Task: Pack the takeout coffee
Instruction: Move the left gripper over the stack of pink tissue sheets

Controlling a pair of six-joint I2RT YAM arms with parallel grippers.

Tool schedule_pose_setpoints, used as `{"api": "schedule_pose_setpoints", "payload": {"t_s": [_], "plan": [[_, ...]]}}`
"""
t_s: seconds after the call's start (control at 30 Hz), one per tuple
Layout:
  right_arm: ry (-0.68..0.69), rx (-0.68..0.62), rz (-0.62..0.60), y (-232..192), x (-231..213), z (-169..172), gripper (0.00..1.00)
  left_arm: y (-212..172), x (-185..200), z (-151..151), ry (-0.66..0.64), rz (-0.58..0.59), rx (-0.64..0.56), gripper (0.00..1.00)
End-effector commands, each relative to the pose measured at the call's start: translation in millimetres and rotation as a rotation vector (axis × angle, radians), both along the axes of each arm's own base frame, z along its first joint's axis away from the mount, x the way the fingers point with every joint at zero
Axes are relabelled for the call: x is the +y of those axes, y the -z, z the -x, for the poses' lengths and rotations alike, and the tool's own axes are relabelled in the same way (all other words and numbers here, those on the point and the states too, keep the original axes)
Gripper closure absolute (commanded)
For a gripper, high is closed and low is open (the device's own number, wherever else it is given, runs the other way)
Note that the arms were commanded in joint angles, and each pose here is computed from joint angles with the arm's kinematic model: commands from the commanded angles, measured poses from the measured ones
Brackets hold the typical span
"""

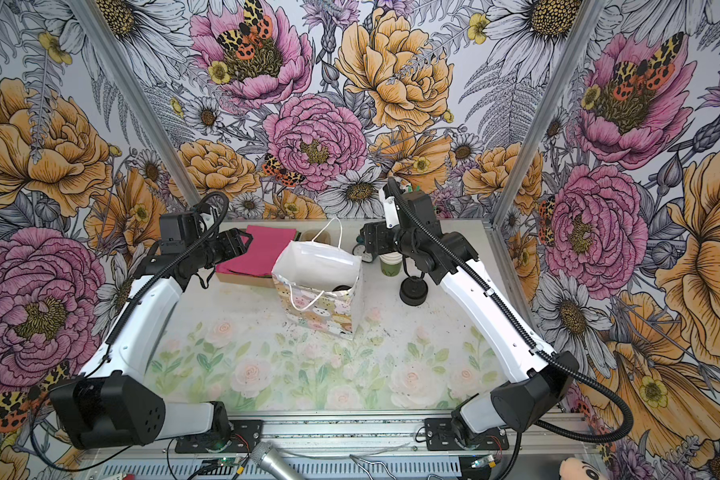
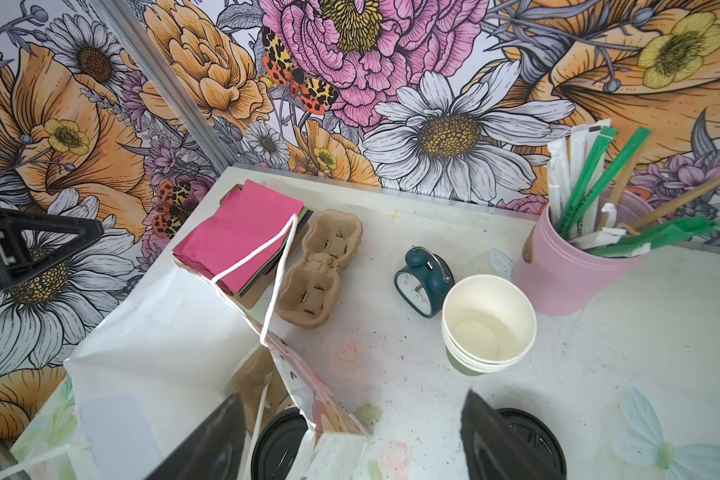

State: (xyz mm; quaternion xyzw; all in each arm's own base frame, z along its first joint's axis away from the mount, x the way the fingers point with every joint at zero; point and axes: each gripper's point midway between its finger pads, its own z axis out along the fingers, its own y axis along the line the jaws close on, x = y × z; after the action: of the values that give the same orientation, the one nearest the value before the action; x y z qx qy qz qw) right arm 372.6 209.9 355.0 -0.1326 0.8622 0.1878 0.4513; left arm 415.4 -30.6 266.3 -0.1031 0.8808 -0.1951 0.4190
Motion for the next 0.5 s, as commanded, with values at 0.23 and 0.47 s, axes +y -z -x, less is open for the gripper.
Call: {"api": "schedule_pose_setpoints", "payload": {"t_s": [0.23, 0.47], "plan": [[0.047, -0.060, 0.010, -13.1, -21.9, -4.1, 0.16, 85.0, -17.7, -57.6, 0.180, -0.190, 0.229, 0.43], [0.066, -0.033, 0.009, -3.3, -27.3, -5.7, 0.12, 131.3, -31.1, -79.4, 0.241, -0.233, 0.336, 0.50]]}}
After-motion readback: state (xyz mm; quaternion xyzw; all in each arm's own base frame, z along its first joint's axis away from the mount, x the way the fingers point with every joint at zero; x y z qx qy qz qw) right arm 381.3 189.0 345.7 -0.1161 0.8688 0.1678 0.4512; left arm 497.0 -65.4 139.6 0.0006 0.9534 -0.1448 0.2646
